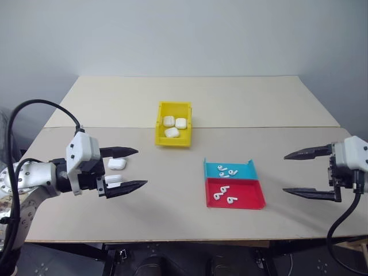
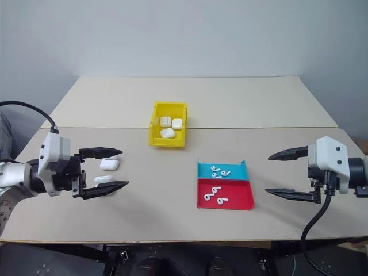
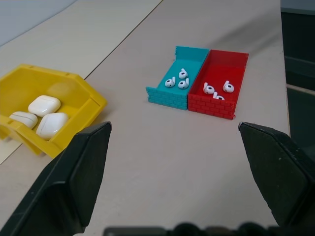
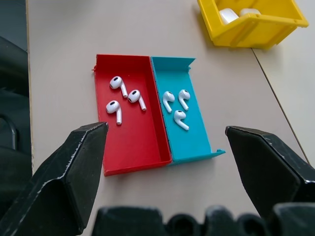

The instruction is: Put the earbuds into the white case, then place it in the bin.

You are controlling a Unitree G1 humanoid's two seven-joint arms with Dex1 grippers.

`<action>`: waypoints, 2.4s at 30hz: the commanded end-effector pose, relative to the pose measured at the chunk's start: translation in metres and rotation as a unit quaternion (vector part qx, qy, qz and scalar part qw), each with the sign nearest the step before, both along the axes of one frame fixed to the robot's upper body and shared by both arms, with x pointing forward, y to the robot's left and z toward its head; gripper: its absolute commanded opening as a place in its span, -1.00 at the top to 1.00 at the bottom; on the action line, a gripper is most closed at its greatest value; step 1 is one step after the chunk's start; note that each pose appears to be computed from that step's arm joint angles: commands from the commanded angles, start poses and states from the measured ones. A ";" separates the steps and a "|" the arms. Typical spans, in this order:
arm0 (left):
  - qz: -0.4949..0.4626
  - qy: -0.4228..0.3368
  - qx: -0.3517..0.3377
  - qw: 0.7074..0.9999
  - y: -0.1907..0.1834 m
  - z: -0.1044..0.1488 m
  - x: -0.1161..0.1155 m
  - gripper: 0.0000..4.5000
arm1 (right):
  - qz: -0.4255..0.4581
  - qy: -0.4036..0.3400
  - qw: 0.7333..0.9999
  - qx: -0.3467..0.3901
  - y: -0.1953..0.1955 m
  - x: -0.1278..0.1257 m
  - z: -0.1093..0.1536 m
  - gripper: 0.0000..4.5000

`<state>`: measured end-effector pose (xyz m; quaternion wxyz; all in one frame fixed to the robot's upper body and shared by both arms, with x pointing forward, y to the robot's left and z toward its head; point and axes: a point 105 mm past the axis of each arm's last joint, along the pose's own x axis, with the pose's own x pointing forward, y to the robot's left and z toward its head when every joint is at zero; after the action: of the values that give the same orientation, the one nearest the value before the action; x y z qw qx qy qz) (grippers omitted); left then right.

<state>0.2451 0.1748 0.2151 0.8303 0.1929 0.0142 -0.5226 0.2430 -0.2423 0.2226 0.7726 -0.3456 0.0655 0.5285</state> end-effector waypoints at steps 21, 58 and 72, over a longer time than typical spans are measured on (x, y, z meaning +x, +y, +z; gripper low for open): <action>0.265 -0.021 0.100 0.959 -0.011 -0.009 0.004 -1.00 | 0.001 -0.005 1.000 -0.001 0.000 -0.001 0.005 -0.97; 0.648 0.248 0.038 0.719 0.034 -0.078 0.008 -1.00 | -0.033 0.036 0.999 -0.018 -0.001 0.006 -0.023 -0.97; 0.635 0.297 -0.007 0.714 0.035 -0.081 0.033 -1.00 | -0.053 0.033 0.998 -0.021 -0.004 0.001 -0.024 -0.97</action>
<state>0.2721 0.2116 0.1271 0.9156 0.0001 0.3890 0.1018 0.2451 -0.2463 0.1865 0.7877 -0.3234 0.1366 0.5062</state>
